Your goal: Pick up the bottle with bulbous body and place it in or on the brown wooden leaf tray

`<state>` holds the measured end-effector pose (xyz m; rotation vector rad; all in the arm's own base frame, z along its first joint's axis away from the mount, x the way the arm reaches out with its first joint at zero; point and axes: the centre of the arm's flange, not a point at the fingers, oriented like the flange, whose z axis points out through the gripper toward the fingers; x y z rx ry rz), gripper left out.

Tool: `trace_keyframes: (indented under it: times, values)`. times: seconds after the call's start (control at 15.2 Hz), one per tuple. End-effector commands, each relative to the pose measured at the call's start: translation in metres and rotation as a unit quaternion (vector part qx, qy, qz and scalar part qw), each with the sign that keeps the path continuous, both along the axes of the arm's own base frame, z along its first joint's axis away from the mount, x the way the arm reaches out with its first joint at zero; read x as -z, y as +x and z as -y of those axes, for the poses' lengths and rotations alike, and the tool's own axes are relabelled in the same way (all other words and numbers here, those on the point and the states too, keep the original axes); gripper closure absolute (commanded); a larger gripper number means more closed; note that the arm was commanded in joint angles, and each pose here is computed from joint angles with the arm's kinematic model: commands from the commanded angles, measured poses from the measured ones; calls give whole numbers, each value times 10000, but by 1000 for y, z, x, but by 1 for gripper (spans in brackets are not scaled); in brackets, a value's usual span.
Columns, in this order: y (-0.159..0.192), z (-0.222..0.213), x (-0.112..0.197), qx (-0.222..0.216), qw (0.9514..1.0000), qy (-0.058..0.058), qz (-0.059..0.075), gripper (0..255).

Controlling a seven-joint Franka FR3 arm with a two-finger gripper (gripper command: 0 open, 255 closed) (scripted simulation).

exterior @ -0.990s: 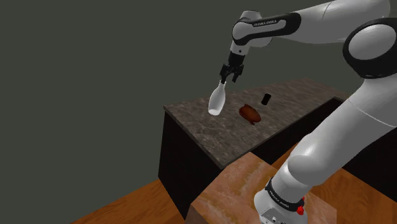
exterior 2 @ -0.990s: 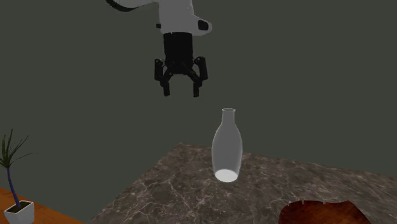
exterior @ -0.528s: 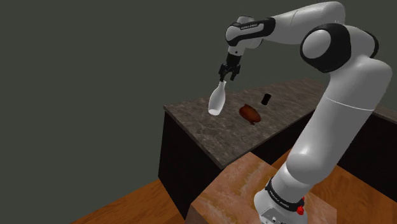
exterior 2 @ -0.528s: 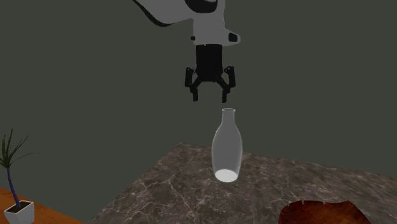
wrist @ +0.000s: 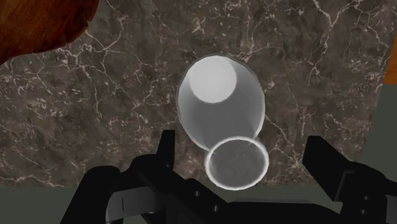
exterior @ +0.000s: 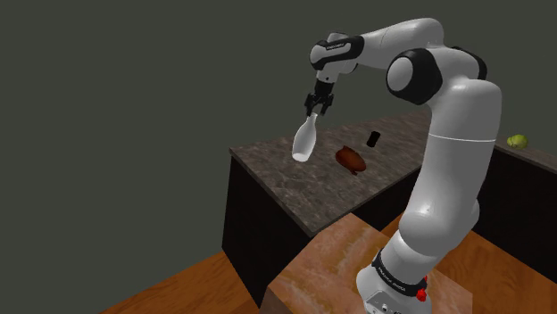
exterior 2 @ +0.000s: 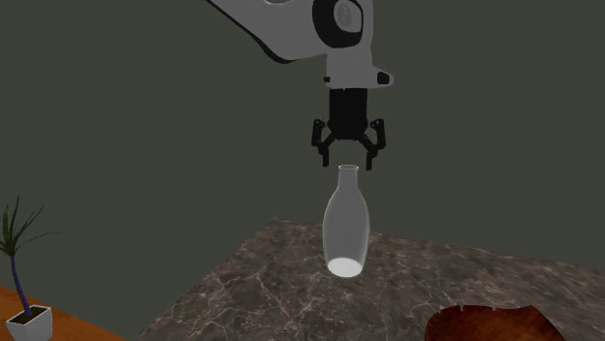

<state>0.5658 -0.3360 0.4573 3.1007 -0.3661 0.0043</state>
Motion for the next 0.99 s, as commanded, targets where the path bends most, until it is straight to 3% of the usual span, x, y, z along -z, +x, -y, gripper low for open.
trace_keyframes:
  times: [0.0, 0.2, 0.73, 0.79, 0.92]
  values:
    - [1, 1, 10, 0, 10000, 0, 1, 0]
    - [1, 1, 28, 0, 10000, 0, 1, 0]
    - [1, 1, 28, 0, 10000, 0, 1, 0]
    - [1, 1, 28, 0, 10000, 0, 1, 255]
    - [1, 1, 28, 0, 10000, 0, 1, 255]
